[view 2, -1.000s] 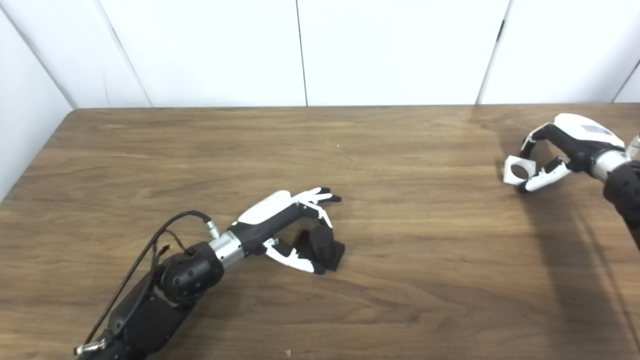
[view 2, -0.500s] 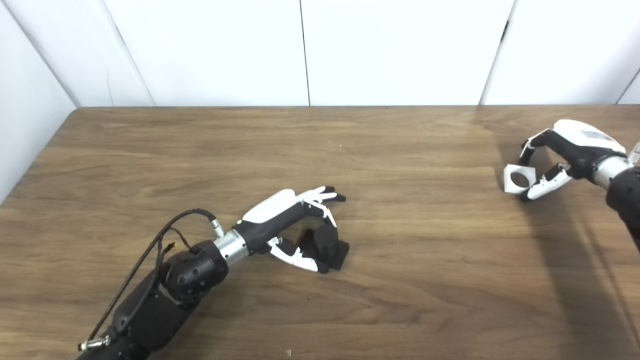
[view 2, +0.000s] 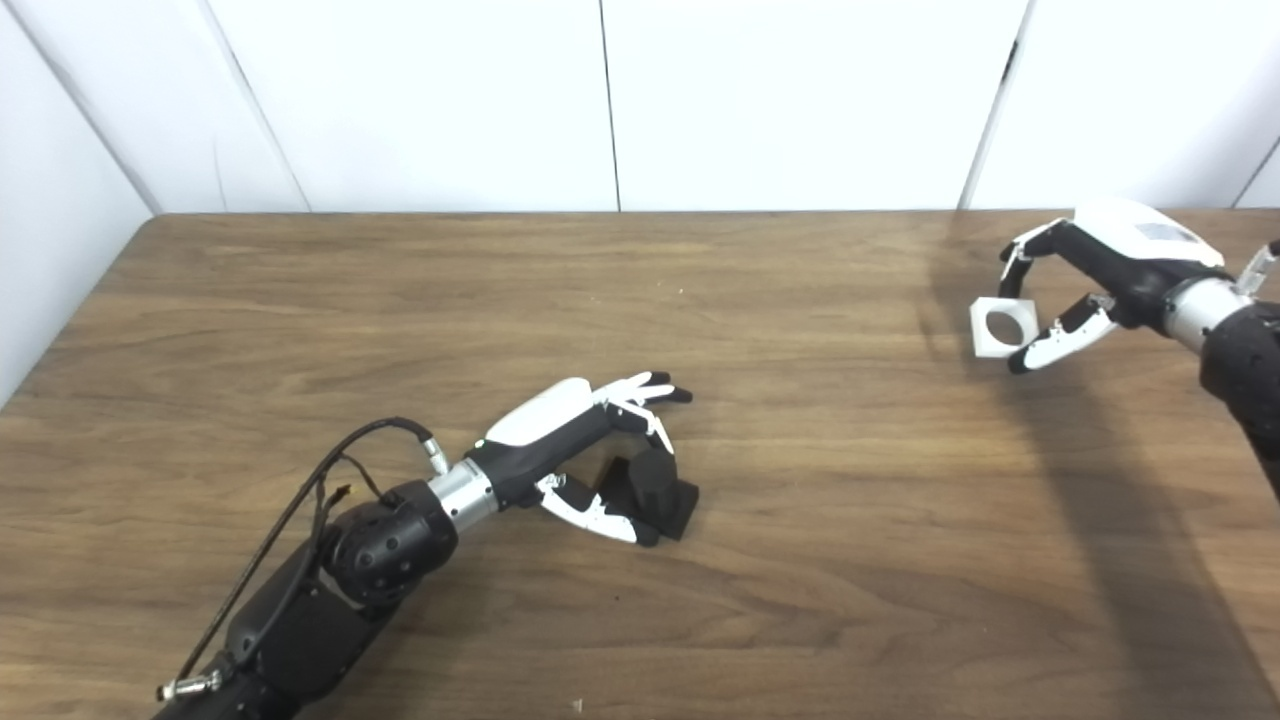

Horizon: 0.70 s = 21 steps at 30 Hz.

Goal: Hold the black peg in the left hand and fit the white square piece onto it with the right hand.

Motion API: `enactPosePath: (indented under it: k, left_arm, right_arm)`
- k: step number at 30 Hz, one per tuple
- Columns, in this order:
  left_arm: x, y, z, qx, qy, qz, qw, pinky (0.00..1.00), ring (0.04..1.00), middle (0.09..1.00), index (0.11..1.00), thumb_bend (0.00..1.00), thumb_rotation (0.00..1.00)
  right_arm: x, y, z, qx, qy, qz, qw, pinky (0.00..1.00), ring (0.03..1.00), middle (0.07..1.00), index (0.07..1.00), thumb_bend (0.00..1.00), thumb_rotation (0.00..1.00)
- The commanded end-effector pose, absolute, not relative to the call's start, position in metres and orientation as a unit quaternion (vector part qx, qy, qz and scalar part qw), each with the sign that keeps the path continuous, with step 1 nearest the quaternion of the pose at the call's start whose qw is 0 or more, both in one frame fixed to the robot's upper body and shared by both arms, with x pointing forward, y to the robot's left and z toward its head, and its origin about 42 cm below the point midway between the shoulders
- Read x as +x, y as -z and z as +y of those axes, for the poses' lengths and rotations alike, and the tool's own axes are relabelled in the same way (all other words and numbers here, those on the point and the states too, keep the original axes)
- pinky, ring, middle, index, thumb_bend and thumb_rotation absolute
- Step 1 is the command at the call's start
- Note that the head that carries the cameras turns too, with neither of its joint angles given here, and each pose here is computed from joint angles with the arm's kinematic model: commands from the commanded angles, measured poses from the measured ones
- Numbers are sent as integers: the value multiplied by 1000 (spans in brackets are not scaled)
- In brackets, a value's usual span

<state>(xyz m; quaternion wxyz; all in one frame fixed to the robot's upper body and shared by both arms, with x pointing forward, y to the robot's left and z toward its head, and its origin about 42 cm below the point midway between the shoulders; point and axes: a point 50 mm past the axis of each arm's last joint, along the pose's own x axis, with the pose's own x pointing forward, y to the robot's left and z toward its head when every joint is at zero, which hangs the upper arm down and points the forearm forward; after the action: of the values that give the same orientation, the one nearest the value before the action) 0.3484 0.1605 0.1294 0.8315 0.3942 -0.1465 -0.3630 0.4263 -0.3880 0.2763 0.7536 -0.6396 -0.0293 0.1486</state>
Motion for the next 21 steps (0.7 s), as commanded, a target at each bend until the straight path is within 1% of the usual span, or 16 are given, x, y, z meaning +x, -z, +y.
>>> enactPosePath:
  k: [1,9,12,21]
  left_arm:
    - [339,-93,170,449,390,-64,801,985,1000,935,492,521,79]
    - [339,-94,169,448,390,-64,802,990,1000,935,492,521,79]
    - [339,-94,169,448,390,-64,802,994,1000,936,492,521,78]
    - [340,-95,170,447,389,-65,803,992,1000,935,492,521,78]
  right_arm:
    - [432,-317,-381,-645,-133,-84,748,830,877,803,481,519,122]
    - [423,-332,-354,-637,-152,-131,744,810,870,799,481,519,123]
    - [418,-338,-339,-634,-158,-149,742,779,865,793,481,519,123]
    - [405,-342,-305,-629,-201,-208,722,741,852,779,479,520,126]
